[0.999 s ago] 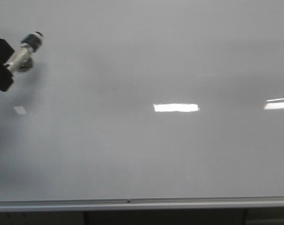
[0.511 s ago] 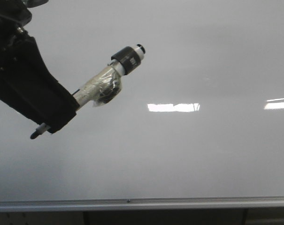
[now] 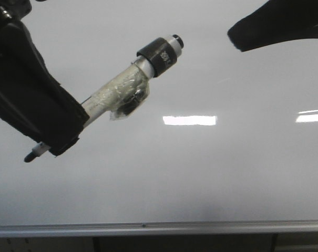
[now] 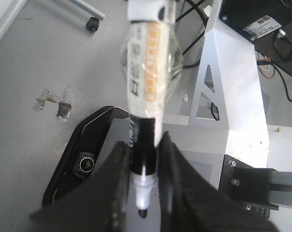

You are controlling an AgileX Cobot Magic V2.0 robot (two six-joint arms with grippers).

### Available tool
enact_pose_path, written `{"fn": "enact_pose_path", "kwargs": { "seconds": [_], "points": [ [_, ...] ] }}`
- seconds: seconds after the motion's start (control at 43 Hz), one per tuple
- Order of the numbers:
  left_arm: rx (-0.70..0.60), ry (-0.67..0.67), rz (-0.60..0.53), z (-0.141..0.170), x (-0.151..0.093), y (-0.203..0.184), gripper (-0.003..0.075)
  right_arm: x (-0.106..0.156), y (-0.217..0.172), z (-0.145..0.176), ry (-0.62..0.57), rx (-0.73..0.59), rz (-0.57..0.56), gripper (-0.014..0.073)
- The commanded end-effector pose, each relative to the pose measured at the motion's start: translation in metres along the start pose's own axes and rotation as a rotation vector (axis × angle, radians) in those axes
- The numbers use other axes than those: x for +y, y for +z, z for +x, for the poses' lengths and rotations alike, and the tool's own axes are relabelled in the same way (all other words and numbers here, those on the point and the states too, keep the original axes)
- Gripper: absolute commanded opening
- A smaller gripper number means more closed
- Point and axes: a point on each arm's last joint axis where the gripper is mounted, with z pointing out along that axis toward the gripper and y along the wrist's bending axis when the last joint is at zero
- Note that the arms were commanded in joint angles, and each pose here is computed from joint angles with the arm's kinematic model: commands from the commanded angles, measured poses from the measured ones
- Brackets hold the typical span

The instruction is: Write number 0 on whiteboard

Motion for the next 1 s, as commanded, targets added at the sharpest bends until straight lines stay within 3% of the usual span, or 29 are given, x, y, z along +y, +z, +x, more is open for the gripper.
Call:
{"fn": "enact_pose_path", "kwargs": {
  "seconds": [0.0,0.325,0.604,0.883,0.976],
  "points": [
    [-0.072,0.032,0.034,-0.011,-0.015,-0.009,-0.0019,0.017,0.005,-0.015,-0.053,-0.026,-0.100,0.0596],
    [-0.072,0.034,0.034,-0.011,-0.015,-0.009,-0.0019,0.014,0.037,-0.037,-0.076,0.055,-0.163,0.0593],
    [-0.073,0.033,0.034,-0.011,-0.015,-0.009,-0.0019,0.004,0.048,-0.035,-0.038,0.116,-0.203,0.0592],
    [-0.076,0.032,0.036,-0.011,-0.015,-0.009,-0.0019,0.016,0.062,-0.029,-0.076,0.158,-0.212,0.0589],
    [-0.078,0.032,0.037,-0.011,-0.015,-0.009,-0.0019,0.017,0.063,-0.029,-0.077,0.165,-0.219,0.0521]
  ]
}}
